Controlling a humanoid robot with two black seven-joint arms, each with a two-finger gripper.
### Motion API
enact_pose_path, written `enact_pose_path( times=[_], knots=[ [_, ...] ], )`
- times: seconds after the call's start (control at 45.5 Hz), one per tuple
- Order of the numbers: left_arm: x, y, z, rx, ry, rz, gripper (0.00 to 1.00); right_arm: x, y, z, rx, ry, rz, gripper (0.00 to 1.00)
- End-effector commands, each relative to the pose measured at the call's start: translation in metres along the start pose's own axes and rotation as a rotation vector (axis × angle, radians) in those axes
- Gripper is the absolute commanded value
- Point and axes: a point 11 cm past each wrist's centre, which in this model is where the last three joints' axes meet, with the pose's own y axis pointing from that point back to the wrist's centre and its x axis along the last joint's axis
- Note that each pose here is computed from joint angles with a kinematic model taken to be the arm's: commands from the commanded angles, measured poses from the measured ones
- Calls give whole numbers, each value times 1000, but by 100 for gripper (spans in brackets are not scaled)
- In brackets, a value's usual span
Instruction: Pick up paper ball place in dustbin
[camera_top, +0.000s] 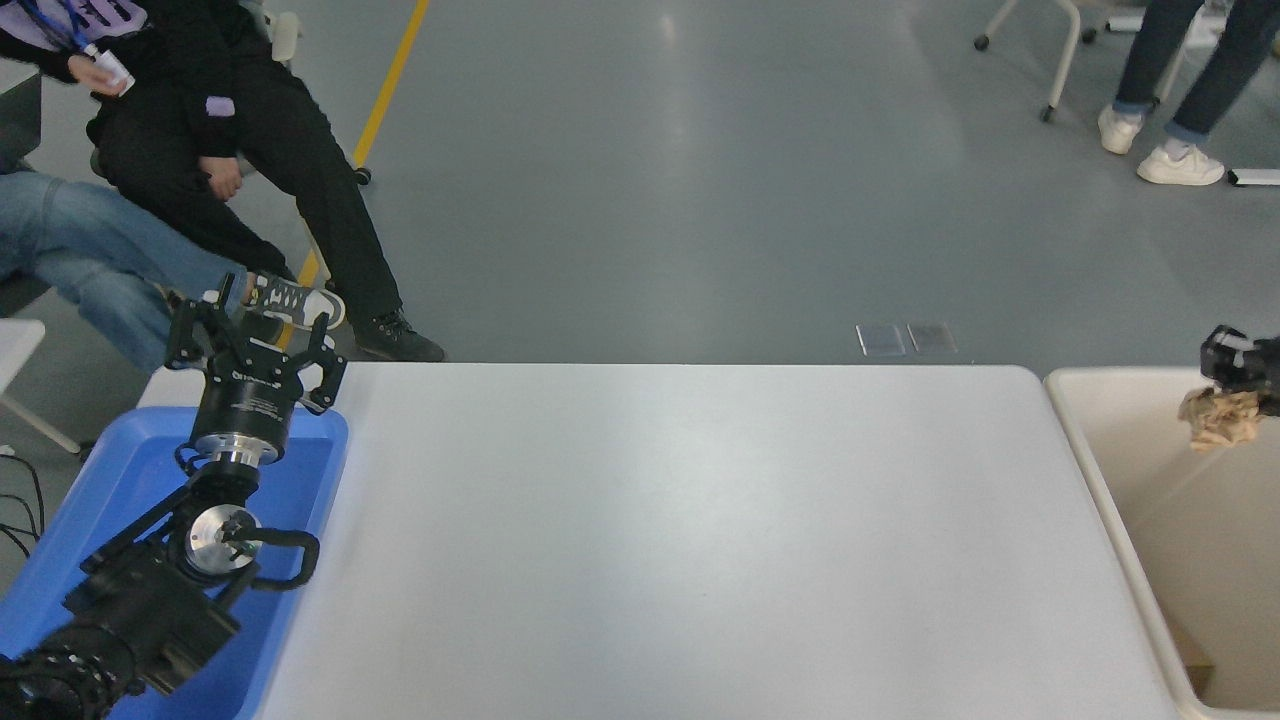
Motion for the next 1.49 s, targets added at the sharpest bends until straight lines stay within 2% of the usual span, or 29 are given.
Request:
enact_pose_path(
  times=[0.0, 0.308, 0.659, 0.681, 0.725, 0.769, 0.791, 0.813, 0.945, 1.473],
  knots=[
    [0, 0, 0, -1, 0, 0, 99, -9, -45, 47, -41, -48, 150, 0],
    [0, 0, 1, -2, 1, 1, 99, -39, -70, 58, -79, 30, 347, 0],
    [0, 0, 1, -1, 0, 0, 99, -48, -75, 64, -89, 31, 362, 0],
    [0, 0, 0, 0, -1, 0, 99, -48, -74, 64, -89, 30, 369, 4],
    [0, 0, 0, 0, -1, 0, 99, -45, -73, 63, -87, 27, 392, 41],
    [0, 0, 1, -1, 0, 0, 99, -45, -73, 63, -87, 25, 411, 71],
    [0, 0, 1, -1, 0, 0, 99, -45, -74, 64, -88, 25, 420, 80],
    [0, 0, 1, -1, 0, 0, 99, -47, -74, 64, -88, 24, 424, 86],
    [0, 0, 1, -1, 0, 0, 99, -53, -77, 59, -77, 19, 429, 89],
    [0, 0, 1, -1, 0, 0, 99, -56, -78, 56, -60, -60, 409, 90]
  ],
)
